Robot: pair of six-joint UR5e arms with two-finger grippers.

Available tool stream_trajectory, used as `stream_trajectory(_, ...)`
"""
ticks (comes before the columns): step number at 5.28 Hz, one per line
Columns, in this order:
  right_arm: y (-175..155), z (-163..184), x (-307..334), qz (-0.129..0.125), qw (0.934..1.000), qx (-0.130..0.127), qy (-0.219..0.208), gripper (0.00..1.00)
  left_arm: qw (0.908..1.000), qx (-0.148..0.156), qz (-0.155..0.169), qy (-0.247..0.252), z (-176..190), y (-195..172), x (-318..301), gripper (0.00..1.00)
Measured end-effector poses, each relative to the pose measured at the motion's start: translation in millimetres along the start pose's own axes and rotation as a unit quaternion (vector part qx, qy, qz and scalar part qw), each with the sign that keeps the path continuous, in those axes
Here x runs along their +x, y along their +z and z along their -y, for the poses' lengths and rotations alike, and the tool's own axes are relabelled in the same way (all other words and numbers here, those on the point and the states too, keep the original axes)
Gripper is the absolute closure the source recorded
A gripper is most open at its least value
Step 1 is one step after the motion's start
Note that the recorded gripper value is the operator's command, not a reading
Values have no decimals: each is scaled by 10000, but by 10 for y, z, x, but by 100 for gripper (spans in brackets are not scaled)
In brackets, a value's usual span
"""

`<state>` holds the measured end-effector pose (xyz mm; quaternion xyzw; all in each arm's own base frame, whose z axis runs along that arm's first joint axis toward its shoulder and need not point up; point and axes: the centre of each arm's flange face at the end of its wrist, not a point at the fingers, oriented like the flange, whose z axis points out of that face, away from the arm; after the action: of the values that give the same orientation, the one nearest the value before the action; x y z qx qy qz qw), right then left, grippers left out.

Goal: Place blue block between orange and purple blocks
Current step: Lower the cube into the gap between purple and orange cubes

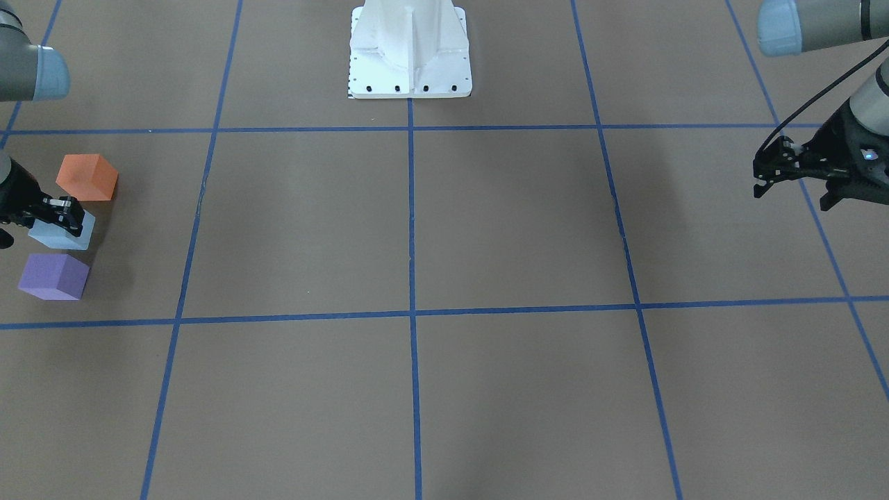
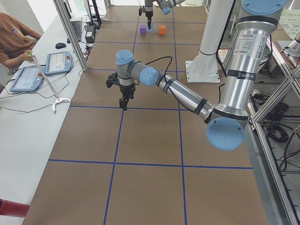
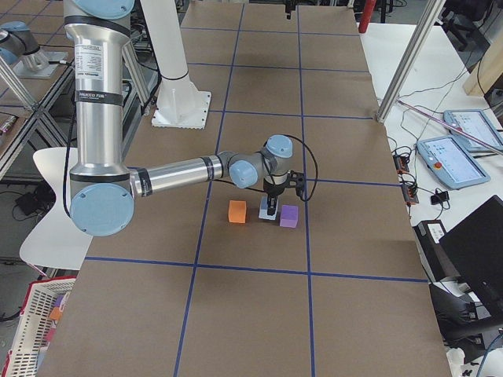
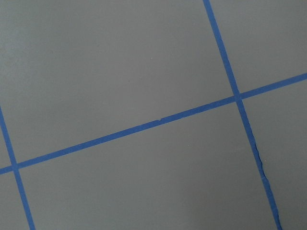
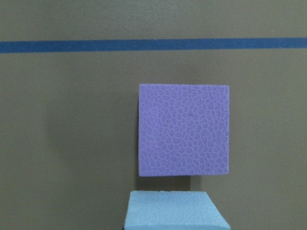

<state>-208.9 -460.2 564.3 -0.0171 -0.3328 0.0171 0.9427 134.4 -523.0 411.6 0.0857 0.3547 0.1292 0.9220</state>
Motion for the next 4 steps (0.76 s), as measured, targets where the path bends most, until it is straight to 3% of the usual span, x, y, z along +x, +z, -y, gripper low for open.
stream_trajectory(3,156,-54,-49,-56,9999,-144,-68,100,10000,-26,13,-6,2,29,-12,0)
stream_trajectory(4,194,-58,-21,-83,9998,-175,-48,85,10000,-27,16,-4,3,31,-11,0)
